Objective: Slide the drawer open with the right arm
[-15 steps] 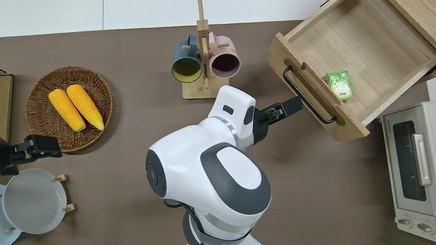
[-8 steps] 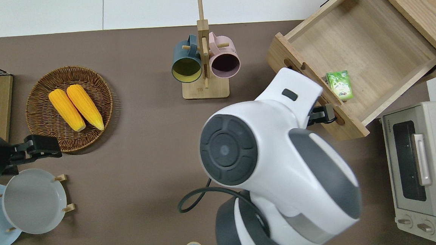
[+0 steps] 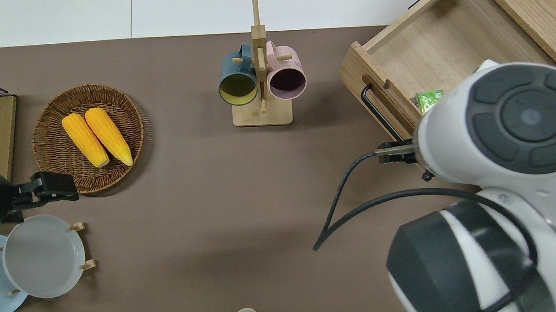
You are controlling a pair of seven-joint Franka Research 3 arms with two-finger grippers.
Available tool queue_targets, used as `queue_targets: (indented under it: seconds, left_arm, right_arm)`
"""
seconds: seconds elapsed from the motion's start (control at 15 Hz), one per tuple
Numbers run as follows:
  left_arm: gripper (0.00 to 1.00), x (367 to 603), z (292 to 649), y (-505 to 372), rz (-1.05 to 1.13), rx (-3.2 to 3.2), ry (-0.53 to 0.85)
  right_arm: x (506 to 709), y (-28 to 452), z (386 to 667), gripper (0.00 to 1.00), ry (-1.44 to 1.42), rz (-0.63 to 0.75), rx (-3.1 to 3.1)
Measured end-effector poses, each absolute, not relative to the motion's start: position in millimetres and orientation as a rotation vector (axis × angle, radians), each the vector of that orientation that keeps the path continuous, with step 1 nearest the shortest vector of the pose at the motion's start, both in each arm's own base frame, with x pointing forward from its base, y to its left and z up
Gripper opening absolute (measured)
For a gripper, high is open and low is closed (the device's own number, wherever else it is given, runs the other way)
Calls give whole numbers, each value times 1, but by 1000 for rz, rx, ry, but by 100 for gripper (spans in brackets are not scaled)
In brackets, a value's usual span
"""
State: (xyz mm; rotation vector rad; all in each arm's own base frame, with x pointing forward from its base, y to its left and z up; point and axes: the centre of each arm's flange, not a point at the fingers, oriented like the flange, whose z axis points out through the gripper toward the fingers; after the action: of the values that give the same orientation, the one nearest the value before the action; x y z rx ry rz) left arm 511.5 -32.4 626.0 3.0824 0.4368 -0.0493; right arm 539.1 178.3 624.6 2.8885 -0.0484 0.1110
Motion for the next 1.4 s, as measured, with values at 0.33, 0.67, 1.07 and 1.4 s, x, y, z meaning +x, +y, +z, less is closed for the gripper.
queue_targets:
  seconds: [0.33, 0.67, 1.07, 1.4]
  left_arm:
    - [100, 512, 626, -32, -49, 3082, 437]
    - [100, 512, 626, -32, -49, 3082, 437]
    - [100, 512, 626, -32, -49, 3082, 437]
    - [100, 512, 626, -32, -49, 3082, 437]
  right_arm:
    - [540, 118, 638, 99, -85, 60, 2998]
    - [544, 58, 638, 99, -13, 16, 3060]
    - [546, -26, 629, 99, -1, -11, 3149]
    - [546, -24, 628, 99, -132, -17, 3143]
